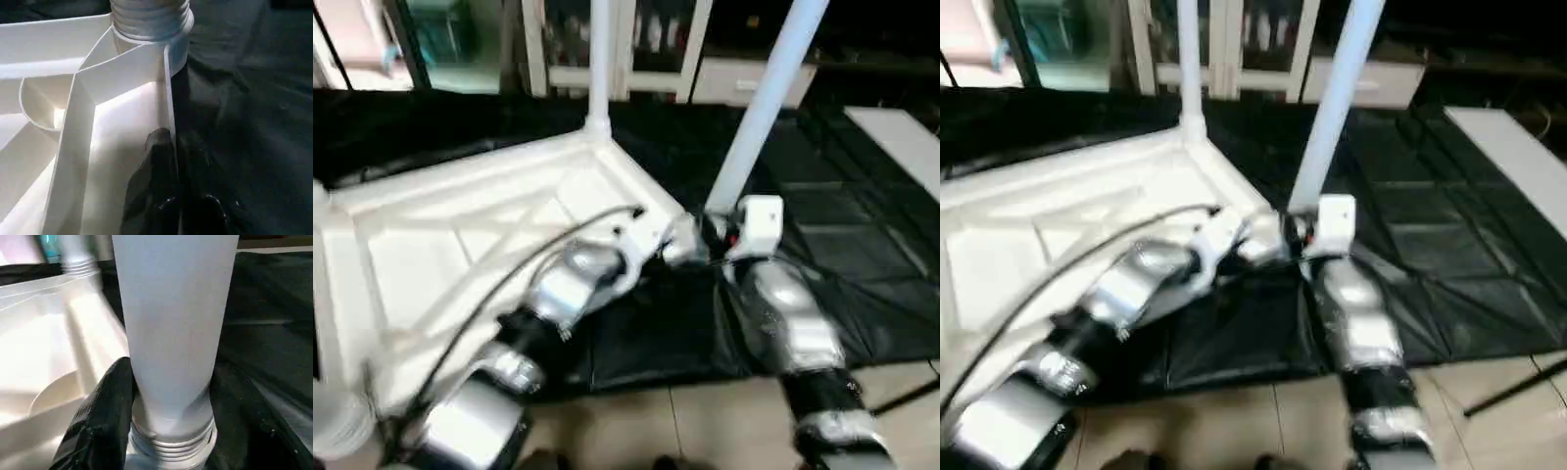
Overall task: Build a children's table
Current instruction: Rotate leg to tighten
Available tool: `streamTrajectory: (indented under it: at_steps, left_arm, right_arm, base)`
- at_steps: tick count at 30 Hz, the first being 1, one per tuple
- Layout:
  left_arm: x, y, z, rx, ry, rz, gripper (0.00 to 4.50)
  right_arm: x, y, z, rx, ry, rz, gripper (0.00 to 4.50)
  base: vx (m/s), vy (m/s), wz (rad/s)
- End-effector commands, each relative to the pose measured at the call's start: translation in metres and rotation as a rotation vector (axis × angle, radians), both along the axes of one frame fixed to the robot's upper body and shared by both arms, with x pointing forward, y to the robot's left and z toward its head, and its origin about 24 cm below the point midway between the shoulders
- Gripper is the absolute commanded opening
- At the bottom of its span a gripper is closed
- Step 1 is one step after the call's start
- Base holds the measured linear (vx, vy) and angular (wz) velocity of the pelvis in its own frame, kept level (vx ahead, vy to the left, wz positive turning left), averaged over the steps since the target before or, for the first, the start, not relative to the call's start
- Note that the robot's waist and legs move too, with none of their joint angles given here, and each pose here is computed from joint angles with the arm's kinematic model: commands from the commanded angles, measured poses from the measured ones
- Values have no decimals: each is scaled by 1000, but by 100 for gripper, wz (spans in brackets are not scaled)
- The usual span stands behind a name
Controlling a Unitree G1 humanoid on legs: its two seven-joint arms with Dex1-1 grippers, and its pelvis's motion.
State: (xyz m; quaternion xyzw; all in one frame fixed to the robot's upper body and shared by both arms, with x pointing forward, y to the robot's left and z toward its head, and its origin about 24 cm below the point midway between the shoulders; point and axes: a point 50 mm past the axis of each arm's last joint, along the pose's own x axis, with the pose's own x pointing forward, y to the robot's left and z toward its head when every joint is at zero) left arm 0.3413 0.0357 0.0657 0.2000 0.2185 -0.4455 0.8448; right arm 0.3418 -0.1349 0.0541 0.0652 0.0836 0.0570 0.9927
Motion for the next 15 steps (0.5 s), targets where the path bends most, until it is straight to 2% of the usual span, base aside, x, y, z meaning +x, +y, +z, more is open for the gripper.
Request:
streamTrajectory:
  at_steps: [1, 2, 4, 7, 9, 10, 13, 15]
  left_arm:
    - [3, -26, 33, -86, -119, -95, 0]
    - [2, -29, 32, -88, -119, -106, 0]
    - [2, -29, 32, -88, -120, -106, 0]
    - [3, -25, 28, -86, -120, -101, 0]
    - [4, -24, 28, -86, -120, -100, 0]
    - [5, -21, 27, -86, -120, -100, 0]
    - [3, -13, 25, -82, -121, -134, 0]
    - [3, -13, 25, -82, -121, -134, 0]
  right_arm:
    - [-3, -6, -18, -32, 82, -55, 193]
    - [-1, 4, -13, -1, 56, 4, 193]
    - [0, 7, -11, 14, 45, 22, 193]
    - [0, 11, -1, 74, -21, 93, 193]
    - [0, 11, 0, 77, -29, 100, 249]
    - [0, 9, 4, 96, -58, 110, 249]
    - [-3, 4, 14, 91, -116, 153, 290]
    - [-3, 4, 14, 91, -116, 153, 306]
  base:
    - [0, 0, 0]
    - [0, 0, 0]
    - [0, 0, 0]
    - [0, 0, 0]
    - [0, 0, 0]
    - [0, 0, 0]
    - [0, 0, 0]
    - [0, 0, 0]
